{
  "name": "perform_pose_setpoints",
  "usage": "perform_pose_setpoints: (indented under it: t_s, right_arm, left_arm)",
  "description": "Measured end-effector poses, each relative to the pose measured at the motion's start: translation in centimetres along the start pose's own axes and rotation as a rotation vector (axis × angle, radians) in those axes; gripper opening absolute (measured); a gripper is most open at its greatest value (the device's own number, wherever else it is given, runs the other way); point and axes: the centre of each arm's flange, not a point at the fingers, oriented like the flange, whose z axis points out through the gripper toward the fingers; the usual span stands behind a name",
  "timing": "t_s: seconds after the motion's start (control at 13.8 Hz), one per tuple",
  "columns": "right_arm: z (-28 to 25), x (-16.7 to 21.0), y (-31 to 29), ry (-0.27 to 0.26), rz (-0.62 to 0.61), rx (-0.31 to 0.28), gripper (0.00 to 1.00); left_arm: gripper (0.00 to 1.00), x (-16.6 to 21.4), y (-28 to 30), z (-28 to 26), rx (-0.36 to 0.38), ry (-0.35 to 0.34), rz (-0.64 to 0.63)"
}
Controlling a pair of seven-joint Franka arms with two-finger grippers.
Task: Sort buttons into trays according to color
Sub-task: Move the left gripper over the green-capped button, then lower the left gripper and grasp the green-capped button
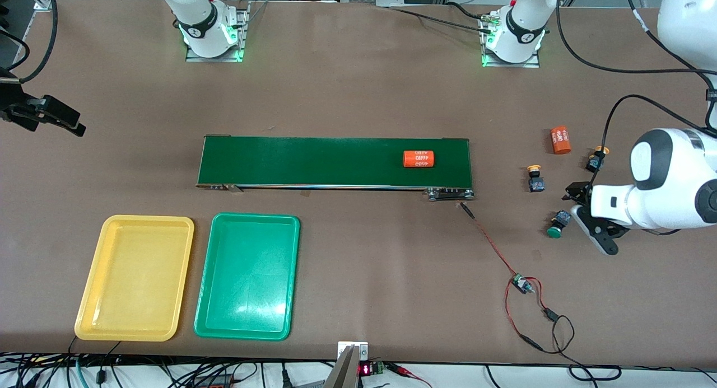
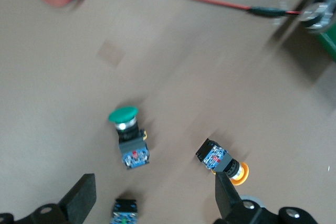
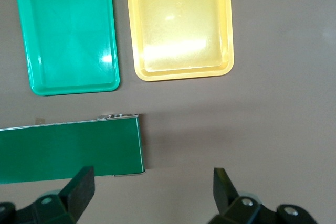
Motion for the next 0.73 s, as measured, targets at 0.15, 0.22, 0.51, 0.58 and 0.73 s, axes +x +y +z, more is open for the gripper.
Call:
perform_pose_setpoints:
  t_s: [0.15,0.22,0.51,0.58,0.73]
  right_arm:
    - [0.0,0.0,0.0,0.0,0.0,0.001,1.0]
    - [0.0,0.0,0.0,0.0,0.0,0.001,1.0]
    - [0.0,0.0,-0.1,0.0,-0.001,0.002,1.0]
    - [0.0,0.0,-0.1,0.0,-0.001,0.002,1.0]
    - [0.0,0.0,-0.1,0.0,-0.001,0.002,1.0]
  left_arm:
    - [1.0,-1.1,-0.9,2.1,-0.032,-0.017,-0.151]
    - [1.0,-1.4,-1.2,2.8,-0.036,-0.021,-0.193]
    - [1.0,-2.2,-1.5,6.1,-0.01,0.004,-0.249]
    - [1.0,-2.3,-1.5,6.8,-0.002,0.014,-0.253]
    - [1.0,-2.5,-1.8,7.9,0.019,0.037,-0.26]
